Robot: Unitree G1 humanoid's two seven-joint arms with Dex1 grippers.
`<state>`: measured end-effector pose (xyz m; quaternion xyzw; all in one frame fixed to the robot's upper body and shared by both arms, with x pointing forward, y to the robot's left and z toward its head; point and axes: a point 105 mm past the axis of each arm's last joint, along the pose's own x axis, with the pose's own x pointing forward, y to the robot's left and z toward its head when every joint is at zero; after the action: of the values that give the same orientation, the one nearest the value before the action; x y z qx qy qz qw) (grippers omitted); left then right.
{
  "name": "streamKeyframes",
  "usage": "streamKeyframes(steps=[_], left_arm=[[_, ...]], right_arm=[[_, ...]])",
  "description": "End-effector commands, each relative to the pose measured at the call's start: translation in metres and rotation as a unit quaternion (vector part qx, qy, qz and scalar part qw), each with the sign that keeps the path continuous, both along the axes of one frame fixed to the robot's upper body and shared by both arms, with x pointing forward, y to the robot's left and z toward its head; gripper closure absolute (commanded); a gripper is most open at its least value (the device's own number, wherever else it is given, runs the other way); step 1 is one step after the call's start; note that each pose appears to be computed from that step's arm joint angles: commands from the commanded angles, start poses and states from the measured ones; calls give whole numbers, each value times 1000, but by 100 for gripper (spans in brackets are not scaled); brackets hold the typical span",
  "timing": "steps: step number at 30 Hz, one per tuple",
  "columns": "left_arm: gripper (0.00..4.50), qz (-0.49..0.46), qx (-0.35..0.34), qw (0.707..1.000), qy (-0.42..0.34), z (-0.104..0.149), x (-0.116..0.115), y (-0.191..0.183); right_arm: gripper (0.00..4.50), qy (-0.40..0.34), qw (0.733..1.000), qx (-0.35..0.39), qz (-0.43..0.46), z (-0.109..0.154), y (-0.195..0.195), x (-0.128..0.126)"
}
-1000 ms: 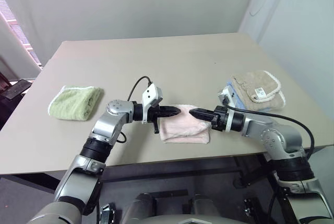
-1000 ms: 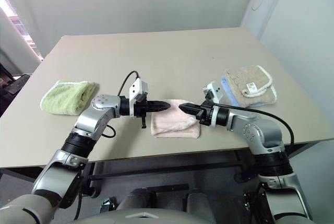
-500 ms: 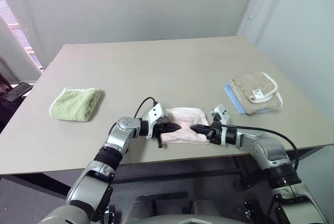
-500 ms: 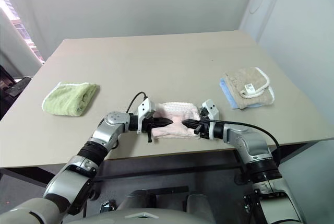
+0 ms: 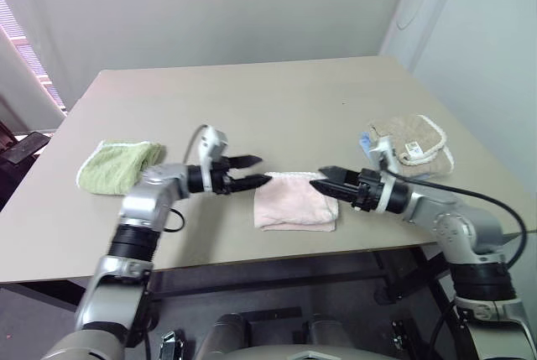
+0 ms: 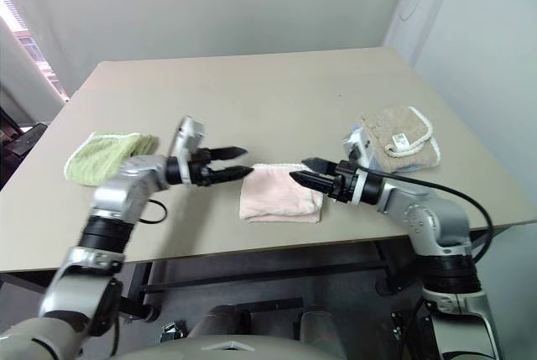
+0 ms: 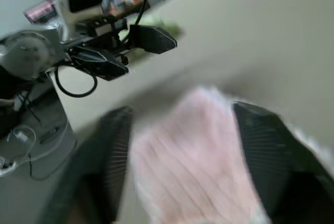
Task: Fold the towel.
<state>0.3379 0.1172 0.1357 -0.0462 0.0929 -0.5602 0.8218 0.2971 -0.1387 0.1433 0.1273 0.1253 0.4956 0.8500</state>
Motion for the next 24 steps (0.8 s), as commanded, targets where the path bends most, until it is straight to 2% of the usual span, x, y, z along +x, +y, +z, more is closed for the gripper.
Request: streamKeyframes(steps=[1,4,8,11,14,21,24], left_arm=[[0,52,41,992,112,-16,-3,25],[0,60,-3,974,217,-22,-14,32],[0,96,-15,944,316,-45,-14,25],[0,92,-52,918,381,-49,-15,14],[0,101,-52,891,440,-63,-17,6],[0,95,-74,858,499,-74,-21,-14],[0,72,-55,856,510,-82,-32,-31]], right_arm=[[37,18,1000,17,13,14,-4,-10],[37,43,999,2,-10,3,-8,-7],[37,58,997,38,-24,5,-5,0],[37,67,995,70,-33,10,-4,5],[37,77,994,66,-39,7,-4,7],[37,87,992,68,-54,2,-6,7],[37,91,992,67,-55,-1,-5,6]])
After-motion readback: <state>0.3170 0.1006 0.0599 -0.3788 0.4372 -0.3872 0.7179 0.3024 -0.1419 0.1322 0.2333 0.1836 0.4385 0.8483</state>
